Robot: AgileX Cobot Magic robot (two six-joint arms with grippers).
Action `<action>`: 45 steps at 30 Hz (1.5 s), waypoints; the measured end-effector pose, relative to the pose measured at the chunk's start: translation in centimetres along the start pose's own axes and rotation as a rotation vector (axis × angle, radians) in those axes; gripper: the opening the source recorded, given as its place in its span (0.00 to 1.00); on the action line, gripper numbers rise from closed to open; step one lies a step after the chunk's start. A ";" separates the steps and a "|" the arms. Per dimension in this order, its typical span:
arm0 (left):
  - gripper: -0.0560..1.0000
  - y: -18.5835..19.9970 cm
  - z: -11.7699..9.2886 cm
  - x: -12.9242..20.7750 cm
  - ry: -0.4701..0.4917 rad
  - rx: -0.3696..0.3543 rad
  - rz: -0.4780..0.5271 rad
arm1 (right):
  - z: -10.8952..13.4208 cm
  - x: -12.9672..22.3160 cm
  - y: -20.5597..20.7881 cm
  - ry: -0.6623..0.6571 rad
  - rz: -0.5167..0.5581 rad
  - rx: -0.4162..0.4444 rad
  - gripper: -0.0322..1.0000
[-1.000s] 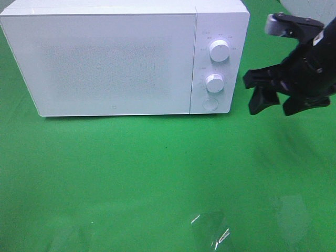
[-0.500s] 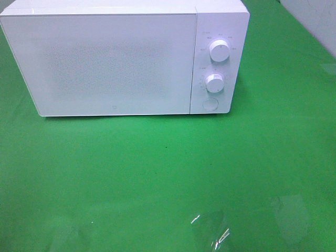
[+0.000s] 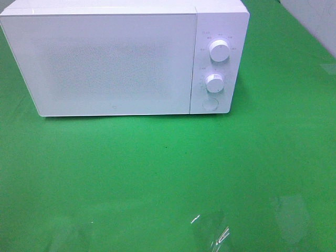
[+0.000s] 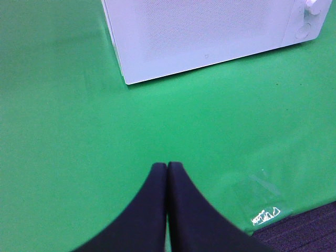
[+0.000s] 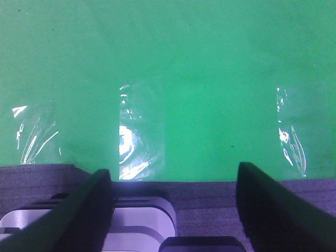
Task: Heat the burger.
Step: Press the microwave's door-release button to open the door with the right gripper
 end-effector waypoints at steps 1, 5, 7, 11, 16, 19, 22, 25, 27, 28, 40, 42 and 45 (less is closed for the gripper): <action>0.05 0.0 0.0 0.0 0.000 0.000 0.000 | -0.2 0.8 0.3 0.015 -0.028 -0.005 0.64; 0.05 0.0 0.0 0.0 0.000 0.000 0.000 | -0.4 2.1 0.6 0.038 -0.071 -0.010 0.64; 0.05 0.0 0.0 0.0 0.000 0.000 0.000 | -0.5 2.7 0.7 0.045 -0.097 -0.014 0.64; 0.05 0.0 0.0 0.0 0.000 0.000 0.000 | -0.7 3.6 0.7 0.063 -0.135 -0.018 0.64; 0.05 0.0 0.0 0.0 0.000 0.000 0.000 | -0.8 4.0 1.6 0.076 -0.273 -0.036 0.64; 0.05 0.0 0.0 0.0 0.000 0.000 0.000 | -0.8 3.9 2.3 0.078 -0.356 -0.047 0.64; 0.05 0.0 0.0 0.0 0.000 0.000 0.000 | -0.8 4.0 2.5 0.077 -0.394 -0.052 0.64; 0.05 0.0 0.0 0.0 0.000 0.000 0.000 | -0.8 4.1 3.2 0.076 -0.472 -0.062 0.64; 0.05 0.0 0.0 0.0 0.000 0.000 0.000 | -0.8 4.2 3.6 0.074 -0.504 -0.066 0.64; 0.05 0.0 0.0 0.0 0.000 0.000 0.000 | -0.8 4.2 3.6 0.074 -0.504 -0.066 0.64; 0.05 0.0 0.0 0.0 0.000 0.000 0.000 | -1.1 5.0 5.4 0.068 -0.636 -0.082 0.64; 0.05 0.0 0.0 0.0 0.000 0.000 0.000 | -1.1 5.0 5.4 0.068 -0.636 -0.082 0.64; 0.05 0.0 0.0 0.0 0.000 0.000 0.000 | -1.1 5.0 5.4 0.068 -0.636 -0.082 0.64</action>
Point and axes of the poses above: a point on each arm's last joint axis where the gripper is mounted, y pointing back along that axis away from the gripper, z along the wrist's bending axis when the last joint is at zero, x = y × z, the point moved 9 cm from there along -y, pointing out along that axis toward the gripper, and after that the axes turned 2 degrees about -y, right-handed, at the moved point
